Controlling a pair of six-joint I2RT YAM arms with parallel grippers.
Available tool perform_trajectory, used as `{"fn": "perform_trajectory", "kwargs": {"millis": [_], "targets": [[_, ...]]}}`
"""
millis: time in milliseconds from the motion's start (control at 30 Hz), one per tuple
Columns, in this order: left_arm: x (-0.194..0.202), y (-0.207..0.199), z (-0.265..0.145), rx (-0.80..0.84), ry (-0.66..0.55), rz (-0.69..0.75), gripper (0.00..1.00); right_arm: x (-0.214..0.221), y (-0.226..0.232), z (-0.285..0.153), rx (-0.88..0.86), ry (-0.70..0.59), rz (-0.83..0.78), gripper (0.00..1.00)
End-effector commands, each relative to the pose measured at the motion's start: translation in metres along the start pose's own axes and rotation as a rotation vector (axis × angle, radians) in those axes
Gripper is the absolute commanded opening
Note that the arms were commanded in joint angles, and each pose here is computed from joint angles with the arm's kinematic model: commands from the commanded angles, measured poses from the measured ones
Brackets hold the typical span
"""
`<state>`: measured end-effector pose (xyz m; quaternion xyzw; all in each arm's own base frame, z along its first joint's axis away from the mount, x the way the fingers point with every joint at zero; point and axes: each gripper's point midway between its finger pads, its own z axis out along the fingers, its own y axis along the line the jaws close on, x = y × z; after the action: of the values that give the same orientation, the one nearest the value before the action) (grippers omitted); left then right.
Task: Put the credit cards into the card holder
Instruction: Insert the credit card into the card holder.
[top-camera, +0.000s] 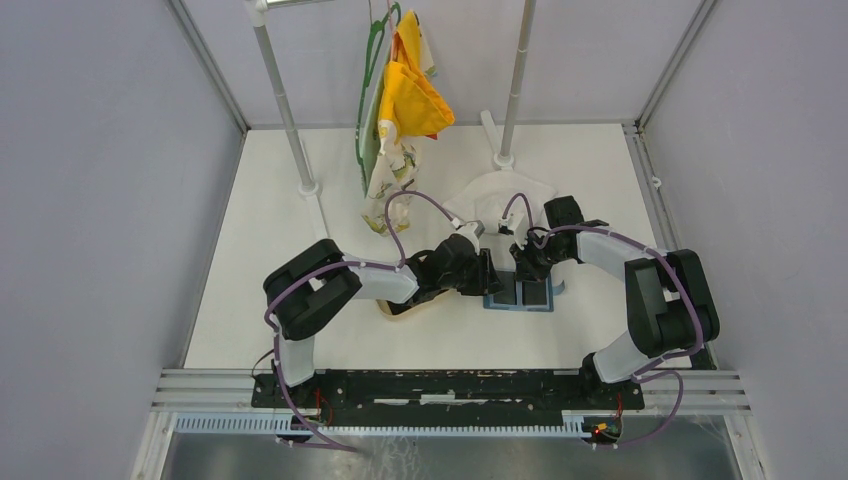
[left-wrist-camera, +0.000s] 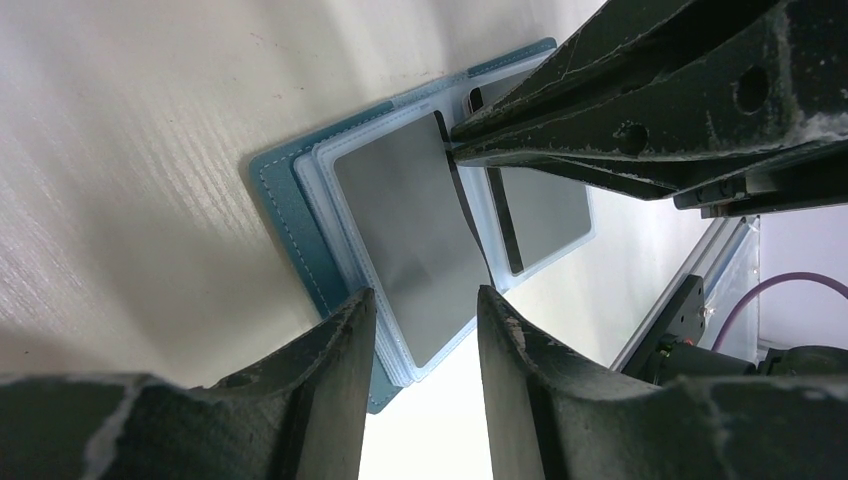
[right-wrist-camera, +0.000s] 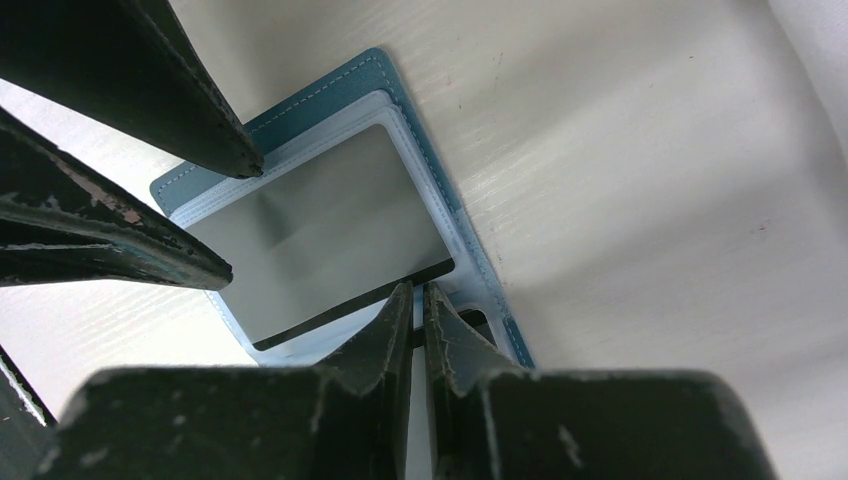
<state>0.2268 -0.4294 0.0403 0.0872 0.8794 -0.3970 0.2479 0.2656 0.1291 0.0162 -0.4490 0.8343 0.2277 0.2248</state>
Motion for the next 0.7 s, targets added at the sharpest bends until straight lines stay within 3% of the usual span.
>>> {"fn": "perform_trajectory", "kwargs": {"millis": [0,667], "targets": [[-0.015,-0.013,0.002,0.024,-0.04,-0.029,0.49,0.011,-0.002,0.003,0.004,0.047,0.014,0.13],[-0.015,-0.025,0.002,0.077,-0.027,-0.035,0.52,0.01,-0.002,0.003,0.002,0.044,0.014,0.13]]}}
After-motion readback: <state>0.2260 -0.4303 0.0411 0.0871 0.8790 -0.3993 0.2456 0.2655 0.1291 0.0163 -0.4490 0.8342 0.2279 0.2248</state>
